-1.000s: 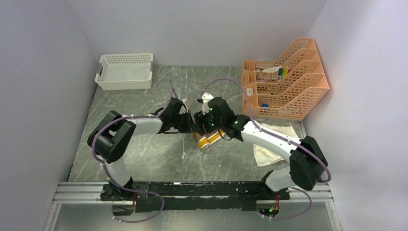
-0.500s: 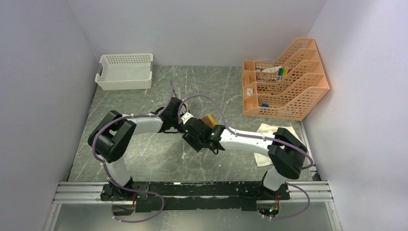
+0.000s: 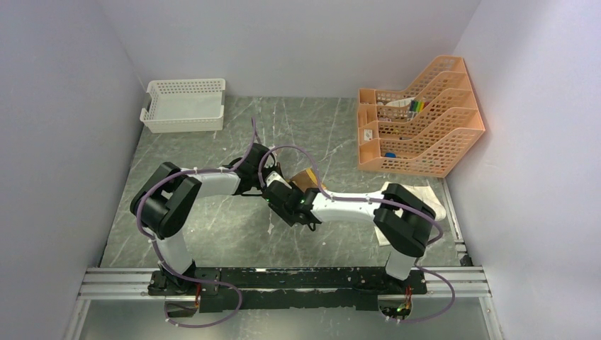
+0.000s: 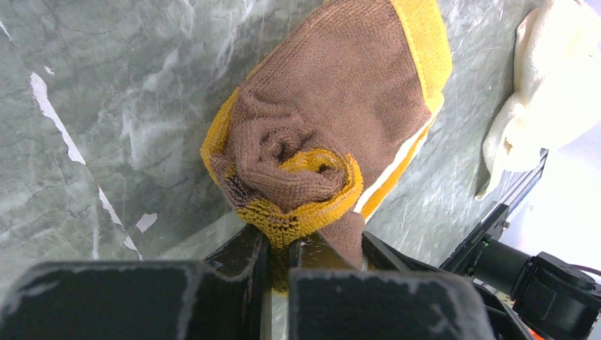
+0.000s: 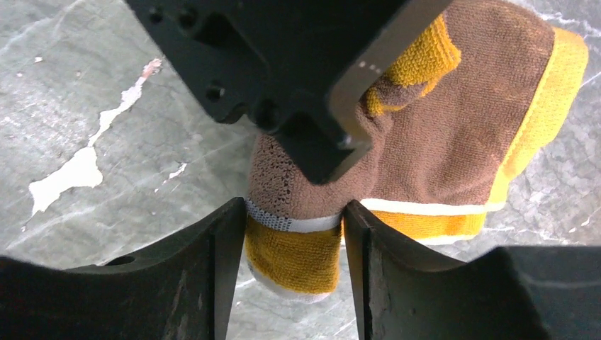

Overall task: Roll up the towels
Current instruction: Roll the towel at the center of the board.

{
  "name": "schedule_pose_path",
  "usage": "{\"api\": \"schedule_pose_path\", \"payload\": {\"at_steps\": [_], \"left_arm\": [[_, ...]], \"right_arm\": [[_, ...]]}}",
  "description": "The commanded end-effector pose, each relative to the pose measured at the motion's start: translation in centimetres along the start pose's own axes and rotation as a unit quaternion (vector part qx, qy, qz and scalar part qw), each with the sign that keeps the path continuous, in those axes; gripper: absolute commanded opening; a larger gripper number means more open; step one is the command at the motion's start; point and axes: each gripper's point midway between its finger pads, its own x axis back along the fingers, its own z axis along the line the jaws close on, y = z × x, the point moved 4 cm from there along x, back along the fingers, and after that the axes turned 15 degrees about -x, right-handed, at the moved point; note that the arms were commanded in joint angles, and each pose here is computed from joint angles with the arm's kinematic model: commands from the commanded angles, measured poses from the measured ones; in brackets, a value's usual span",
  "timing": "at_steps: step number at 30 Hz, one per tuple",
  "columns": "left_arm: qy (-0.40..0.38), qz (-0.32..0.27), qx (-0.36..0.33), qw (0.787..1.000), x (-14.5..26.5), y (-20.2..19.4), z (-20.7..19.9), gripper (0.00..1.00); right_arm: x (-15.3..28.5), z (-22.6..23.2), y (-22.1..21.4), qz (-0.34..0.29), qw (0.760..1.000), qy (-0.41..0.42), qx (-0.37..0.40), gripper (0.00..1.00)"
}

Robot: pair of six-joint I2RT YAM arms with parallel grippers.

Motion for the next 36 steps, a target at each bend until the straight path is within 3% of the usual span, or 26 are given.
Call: {"api": "schedule_pose_path", "payload": {"at_steps": [1, 6, 9, 15, 24, 29, 31, 36], "left_arm": [[0.009, 0.026, 0.007, 1.000, -0.6, -1.1, 0.6, 0.12], [0.005, 0.023, 0.009, 1.000, -0.4, -0.9, 0.6, 0.26], [0.001, 0.012, 0.008, 1.000, 0.1, -0.2, 0.4, 0.47], [0.000, -0.027, 0.002, 1.000, 2.3, 2.4, 0.2, 0.75], [-0.042, -0.077, -0.005, 0.996, 4.5, 3.5, -1.4, 0.78], [-0.076, -0.092, -0.015, 0.993, 4.6, 3.5, -2.2, 0.81], [-0.097, -0.085, -0.022, 0.991, 4.2, 3.3, -2.6, 0.88], [-0.128, -0.064, -0.036, 0.989, 2.6, 2.4, -3.5, 0.89]], "right_arm": [[-0.7, -0.2, 0.0, -0.003, 0.999, -0.030, -0.020, 0.47], [-1.1, -0.3, -0.3, 0.000, 0.999, -0.016, -0.051, 0.10], [-0.7, -0.7, -0.2, -0.008, 0.997, 0.003, -0.073, 0.00], [0.1, -2.0, 0.2, -0.014, 0.980, 0.121, -0.159, 0.02], [0.2, -5.5, 0.7, -0.014, 0.925, 0.263, -0.273, 0.09], [0.7, -5.6, 0.4, 0.006, 0.863, 0.378, -0.335, 0.13], [0.7, -6.4, 0.4, 0.004, 0.838, 0.406, -0.363, 0.15], [0.8, -7.5, 0.0, 0.004, 0.784, 0.461, -0.415, 0.21]]}}
